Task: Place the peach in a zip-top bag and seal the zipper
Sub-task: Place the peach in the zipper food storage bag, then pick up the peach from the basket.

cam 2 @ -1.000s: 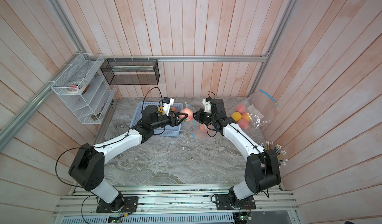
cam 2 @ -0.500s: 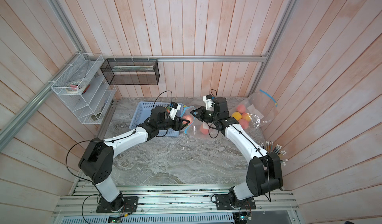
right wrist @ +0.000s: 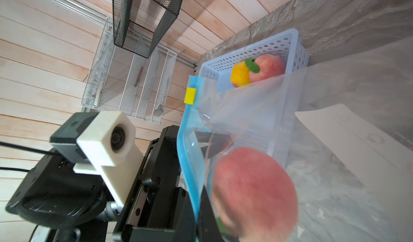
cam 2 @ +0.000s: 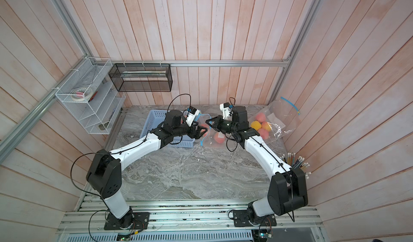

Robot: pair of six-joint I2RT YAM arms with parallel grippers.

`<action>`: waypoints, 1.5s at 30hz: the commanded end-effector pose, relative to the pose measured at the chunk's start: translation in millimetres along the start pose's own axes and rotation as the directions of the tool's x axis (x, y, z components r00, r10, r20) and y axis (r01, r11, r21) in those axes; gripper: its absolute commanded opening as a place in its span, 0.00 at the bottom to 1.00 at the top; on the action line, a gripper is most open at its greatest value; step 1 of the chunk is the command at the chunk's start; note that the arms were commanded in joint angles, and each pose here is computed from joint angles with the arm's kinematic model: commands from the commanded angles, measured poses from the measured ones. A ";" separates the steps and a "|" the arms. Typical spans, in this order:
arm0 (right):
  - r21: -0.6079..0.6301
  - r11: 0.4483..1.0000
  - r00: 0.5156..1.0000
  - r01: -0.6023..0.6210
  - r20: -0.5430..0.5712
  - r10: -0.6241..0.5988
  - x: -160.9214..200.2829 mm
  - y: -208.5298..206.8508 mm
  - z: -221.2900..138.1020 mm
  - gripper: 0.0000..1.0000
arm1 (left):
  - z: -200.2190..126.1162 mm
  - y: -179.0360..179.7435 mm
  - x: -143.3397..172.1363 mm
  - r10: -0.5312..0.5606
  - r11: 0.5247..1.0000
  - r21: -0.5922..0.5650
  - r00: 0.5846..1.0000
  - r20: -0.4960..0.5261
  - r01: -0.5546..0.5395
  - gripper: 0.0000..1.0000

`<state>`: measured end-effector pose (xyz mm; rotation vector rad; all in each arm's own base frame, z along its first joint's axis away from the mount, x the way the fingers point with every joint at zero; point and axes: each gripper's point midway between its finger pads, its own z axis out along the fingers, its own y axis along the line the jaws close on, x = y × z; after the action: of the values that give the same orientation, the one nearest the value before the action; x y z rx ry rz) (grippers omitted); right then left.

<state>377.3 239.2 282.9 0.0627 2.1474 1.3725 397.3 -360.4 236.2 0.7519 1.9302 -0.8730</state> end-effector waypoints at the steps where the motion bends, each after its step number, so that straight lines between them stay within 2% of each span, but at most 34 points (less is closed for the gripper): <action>1: -0.010 1.000 0.998 0.017 0.055 -0.016 -9.7 9.3 -9.6 0.00 | -23.2 -6.1 -37.4 -0.022 1.000 0.011 0.997 0.068 0.022 0.91; 5: -0.001 1.000 0.996 0.017 0.086 -0.017 -17.3 10.0 -14.8 0.00 | -48.3 -14.4 -64.1 -0.050 0.998 0.048 0.988 0.148 0.043 0.96; 8: 0.018 1.000 0.994 0.021 0.109 -0.023 -23.4 6.5 -20.2 0.00 | -70.9 0.4 -75.2 -0.081 0.997 -0.001 0.975 0.206 0.083 0.98; 11: 0.052 0.998 0.991 0.024 0.130 -0.031 -28.6 -1.0 -27.2 0.00 | -94.8 42.9 -71.2 -0.137 0.976 -0.131 0.956 0.258 0.175 1.00; 13: 0.081 0.996 0.989 0.030 0.145 -0.042 -32.7 -6.6 -33.1 0.00 | -110.8 76.2 -60.5 -0.179 0.944 -0.222 0.943 0.280 0.245 1.00; 17: 0.138 0.989 0.980 0.054 0.182 -0.079 -45.2 -13.3 -50.4 0.00 | -123.7 122.5 -34.0 -0.231 0.886 -0.344 0.939 0.257 0.312 1.00; 21: 0.228 0.971 0.965 0.077 0.229 -0.130 -59.9 -19.9 -74.7 0.00 | -116.8 163.6 -6.2 -0.300 0.836 -0.409 0.929 0.214 0.365 1.00; 26: 0.345 0.934 0.950 0.089 0.252 -0.184 -68.3 -28.7 -101.4 0.00 | -99.6 215.1 21.4 -0.404 0.758 -0.482 0.896 0.184 0.440 1.00; 37: 0.351 0.932 0.961 0.086 0.217 -0.170 -56.0 -38.9 -100.7 0.00 | -39.8 289.2 51.8 -0.498 0.691 -0.540 0.858 0.124 0.480 0.99; 45: 0.315 0.948 0.972 0.053 0.200 -0.121 -53.1 -44.2 -89.7 0.00 | -8.8 314.8 70.1 -0.525 0.684 -0.545 0.846 0.093 0.484 0.90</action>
<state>387.9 124.1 305.7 0.2165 2.1078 0.8915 601.3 -165.0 98.3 -0.1106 2.3200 -0.5474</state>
